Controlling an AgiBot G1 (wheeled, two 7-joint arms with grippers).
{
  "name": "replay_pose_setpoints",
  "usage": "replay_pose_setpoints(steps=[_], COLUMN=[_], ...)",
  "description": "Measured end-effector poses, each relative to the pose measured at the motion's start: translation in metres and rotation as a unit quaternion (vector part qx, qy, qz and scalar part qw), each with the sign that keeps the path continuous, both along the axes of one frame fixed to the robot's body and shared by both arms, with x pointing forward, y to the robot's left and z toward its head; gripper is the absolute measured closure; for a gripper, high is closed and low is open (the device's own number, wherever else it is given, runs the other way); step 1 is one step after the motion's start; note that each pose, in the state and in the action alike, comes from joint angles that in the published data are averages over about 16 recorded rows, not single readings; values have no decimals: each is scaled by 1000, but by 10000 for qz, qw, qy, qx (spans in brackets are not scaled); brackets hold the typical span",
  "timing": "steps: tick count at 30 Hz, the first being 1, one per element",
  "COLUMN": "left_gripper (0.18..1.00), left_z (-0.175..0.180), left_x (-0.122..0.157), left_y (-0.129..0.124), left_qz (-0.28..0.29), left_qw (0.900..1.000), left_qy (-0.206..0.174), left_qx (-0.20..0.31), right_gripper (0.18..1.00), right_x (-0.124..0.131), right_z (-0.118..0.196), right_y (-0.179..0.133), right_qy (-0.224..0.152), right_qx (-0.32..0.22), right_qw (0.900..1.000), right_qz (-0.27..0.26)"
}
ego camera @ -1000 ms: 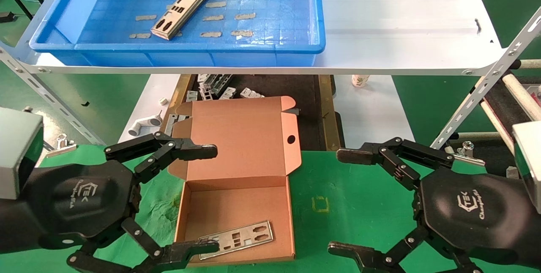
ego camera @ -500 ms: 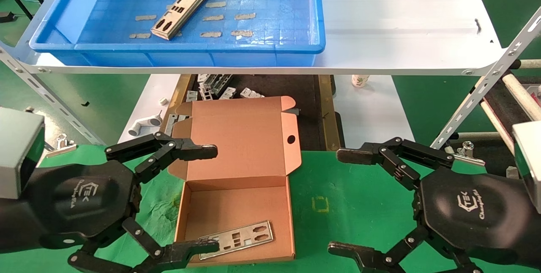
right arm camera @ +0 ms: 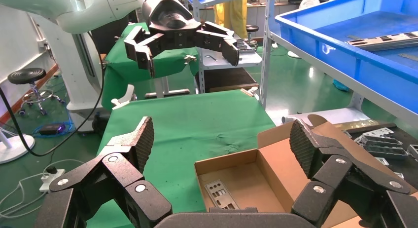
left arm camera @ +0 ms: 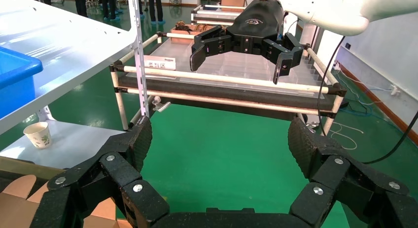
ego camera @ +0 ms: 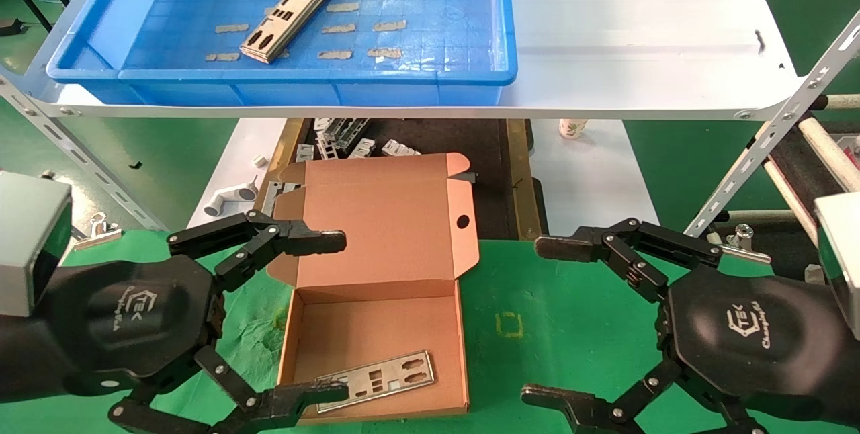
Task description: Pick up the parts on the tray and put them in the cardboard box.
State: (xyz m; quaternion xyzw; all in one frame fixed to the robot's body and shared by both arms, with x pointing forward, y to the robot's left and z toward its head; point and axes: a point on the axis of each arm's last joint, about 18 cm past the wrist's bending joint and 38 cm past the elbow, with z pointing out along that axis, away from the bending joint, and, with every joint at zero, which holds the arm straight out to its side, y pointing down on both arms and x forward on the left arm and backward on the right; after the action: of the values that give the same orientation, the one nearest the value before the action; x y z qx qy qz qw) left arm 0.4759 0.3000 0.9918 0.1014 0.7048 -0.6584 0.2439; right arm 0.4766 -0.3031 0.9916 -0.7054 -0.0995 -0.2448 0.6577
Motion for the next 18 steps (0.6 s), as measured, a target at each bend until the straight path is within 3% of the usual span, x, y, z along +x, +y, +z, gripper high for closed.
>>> replay_pose_setpoints(steps=[18], left_gripper=[184], left_z=[0], left_x=[0], left_y=[0], left_qz=[0], left_qw=[10000], left_qy=[2], left_qx=[0], right_gripper=[178], right_x=[0], right_z=[0], right_y=[0], right_qy=[0], right_qx=[0], right_qw=[10000], right_qz=[0])
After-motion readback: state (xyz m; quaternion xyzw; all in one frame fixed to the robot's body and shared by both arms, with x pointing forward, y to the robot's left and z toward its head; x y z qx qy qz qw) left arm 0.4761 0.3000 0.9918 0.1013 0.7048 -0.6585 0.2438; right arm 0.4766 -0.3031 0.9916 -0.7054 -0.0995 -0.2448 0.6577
